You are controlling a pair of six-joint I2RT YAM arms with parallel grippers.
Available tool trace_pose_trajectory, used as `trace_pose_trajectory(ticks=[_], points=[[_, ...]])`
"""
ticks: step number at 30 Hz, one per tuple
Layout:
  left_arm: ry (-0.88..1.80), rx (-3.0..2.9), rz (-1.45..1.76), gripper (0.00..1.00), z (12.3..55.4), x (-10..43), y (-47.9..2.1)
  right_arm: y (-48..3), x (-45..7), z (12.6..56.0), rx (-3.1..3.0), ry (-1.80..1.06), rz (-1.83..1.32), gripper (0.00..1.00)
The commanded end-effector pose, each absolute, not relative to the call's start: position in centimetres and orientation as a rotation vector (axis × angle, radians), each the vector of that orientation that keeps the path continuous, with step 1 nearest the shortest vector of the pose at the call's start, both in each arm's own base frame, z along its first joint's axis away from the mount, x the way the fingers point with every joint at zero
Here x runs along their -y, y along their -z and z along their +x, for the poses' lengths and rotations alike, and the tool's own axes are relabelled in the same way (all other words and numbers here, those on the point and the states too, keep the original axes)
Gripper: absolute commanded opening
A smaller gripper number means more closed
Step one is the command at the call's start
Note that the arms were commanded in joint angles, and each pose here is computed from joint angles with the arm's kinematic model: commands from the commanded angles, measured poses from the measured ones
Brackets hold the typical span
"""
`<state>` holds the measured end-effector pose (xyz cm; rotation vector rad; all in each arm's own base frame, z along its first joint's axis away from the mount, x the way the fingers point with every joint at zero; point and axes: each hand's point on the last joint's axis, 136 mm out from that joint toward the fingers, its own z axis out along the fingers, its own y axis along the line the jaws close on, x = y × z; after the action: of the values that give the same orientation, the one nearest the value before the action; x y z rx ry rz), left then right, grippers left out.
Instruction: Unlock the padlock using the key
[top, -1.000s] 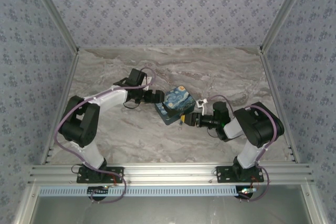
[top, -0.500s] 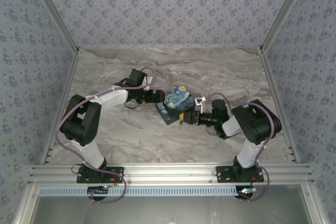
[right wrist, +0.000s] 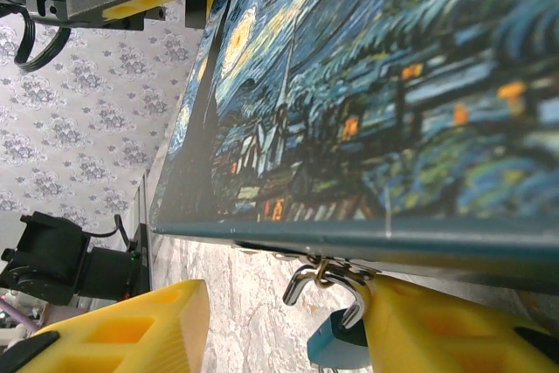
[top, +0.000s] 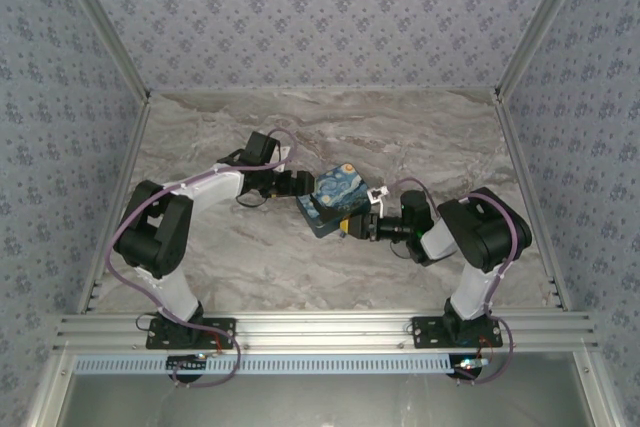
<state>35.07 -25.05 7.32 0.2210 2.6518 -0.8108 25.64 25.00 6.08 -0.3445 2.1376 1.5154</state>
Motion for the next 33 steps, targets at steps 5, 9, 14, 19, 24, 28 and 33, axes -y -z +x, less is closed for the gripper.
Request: trace_pose_trajectory(ticks=[5,9,14,19,24,28,33], points=[[0.722,-2.739,0.174,0.91,34.1,23.6,-4.7,-6.6,-24.9,25.3,-2.105,-1.536,-0.376,0.43],[0.708,-2.740,0.169,0.91,34.1,23.5,-4.6,-6.6,-24.7,25.2,-2.104,-1.534,-0.376,0.39],[0.699,-2.744,0.164,0.91,34.1,23.4,-4.4,-6.4,-24.5,25.0,-2.111,-1.530,-0.370,0.29],[0.696,-2.746,0.161,0.91,34.0,23.3,-4.4,-6.2,-24.4,25.1,-2.122,-1.520,-0.354,0.21],[0.689,-2.741,0.155,0.91,34.0,23.1,-4.5,-5.9,-24.1,25.4,-2.131,-1.505,-0.332,0.11],[0.683,-2.739,0.145,0.91,33.8,22.9,-4.6,-5.7,-23.8,25.6,-2.142,-1.490,-0.303,0.06],[0.683,-2.739,0.128,0.91,33.3,22.6,-4.6,-5.5,-23.2,26.1,-2.151,-1.460,-0.253,0.02]])
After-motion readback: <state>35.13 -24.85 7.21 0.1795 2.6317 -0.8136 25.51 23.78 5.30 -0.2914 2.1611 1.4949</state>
